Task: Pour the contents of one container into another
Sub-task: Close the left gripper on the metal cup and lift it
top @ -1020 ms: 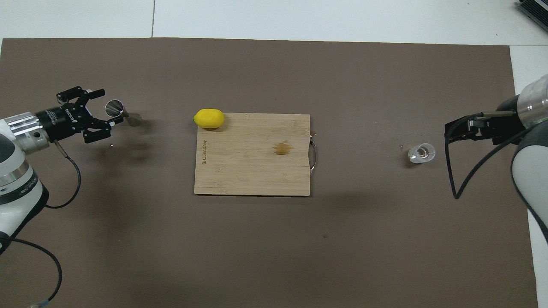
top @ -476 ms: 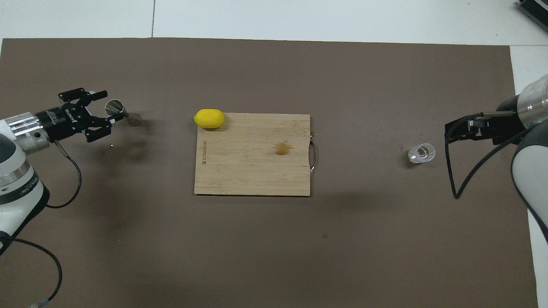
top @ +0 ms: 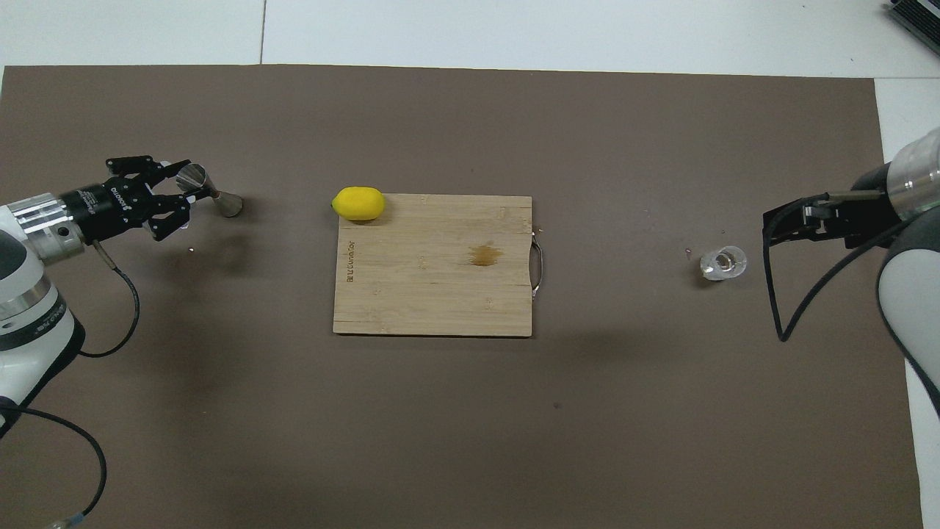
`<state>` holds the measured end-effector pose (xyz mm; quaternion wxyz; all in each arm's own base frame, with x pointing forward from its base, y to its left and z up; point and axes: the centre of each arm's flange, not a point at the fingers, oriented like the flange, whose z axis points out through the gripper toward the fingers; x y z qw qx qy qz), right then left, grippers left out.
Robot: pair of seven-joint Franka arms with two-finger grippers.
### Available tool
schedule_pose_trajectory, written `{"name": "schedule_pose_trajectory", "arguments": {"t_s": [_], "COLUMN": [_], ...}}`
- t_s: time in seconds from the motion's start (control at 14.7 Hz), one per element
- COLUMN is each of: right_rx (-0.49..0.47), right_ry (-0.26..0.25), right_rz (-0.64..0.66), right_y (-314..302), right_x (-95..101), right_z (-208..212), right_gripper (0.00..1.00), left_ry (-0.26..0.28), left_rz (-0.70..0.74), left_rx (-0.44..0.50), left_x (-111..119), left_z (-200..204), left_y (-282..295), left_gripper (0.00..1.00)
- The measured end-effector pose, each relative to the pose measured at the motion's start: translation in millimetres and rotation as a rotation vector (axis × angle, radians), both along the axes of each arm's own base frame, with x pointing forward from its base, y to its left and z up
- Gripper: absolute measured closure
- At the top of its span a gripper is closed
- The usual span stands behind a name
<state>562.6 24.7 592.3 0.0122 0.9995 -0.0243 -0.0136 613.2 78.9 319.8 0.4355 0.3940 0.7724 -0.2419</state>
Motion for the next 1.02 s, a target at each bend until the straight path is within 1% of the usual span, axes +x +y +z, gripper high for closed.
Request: {"name": "schedule_pose_trajectory", "arguments": {"t_s": [0.14, 0.2, 0.41, 0.61, 0.68, 0.82, 1.02], "right_rx": [0.0, 0.0, 0.0, 0.0, 0.0, 0.0, 0.0], "right_ry": [0.0, 0.0, 0.0, 0.0, 0.0, 0.0, 0.0], "right_rz": [0.0, 0.0, 0.0, 0.0, 0.0, 0.0, 0.0], "right_y": [0, 0, 0, 0, 0, 0, 0], "right_x": [0.0, 0.0, 0.0, 0.0, 0.0, 0.0, 0.0], "right_z": [0, 0, 0, 0, 0, 0, 0], "right_gripper": [0.0, 0.0, 0.0, 0.0, 0.0, 0.0, 0.0], "left_ry": [-0.01, -0.024, -0.094, -0.165, -0.173, -0.156, -0.091], "left_rz": [-0.009, -0.02, -0.079, -0.176, -0.206, -0.257, -0.309], "left_rx": [0.0, 0.005, 0.041, 0.064, 0.056, 0.025, -0.007], "left_x": [1, 4, 21, 33, 32, 28, 16], "left_z": [2, 6, 37, 76, 87, 102, 110], "left_y": [-1, -3, -18, -66, -87, -134, -215], "left_gripper": [0.49, 0.49, 0.49, 0.49, 0.49, 0.49, 0.49]}}
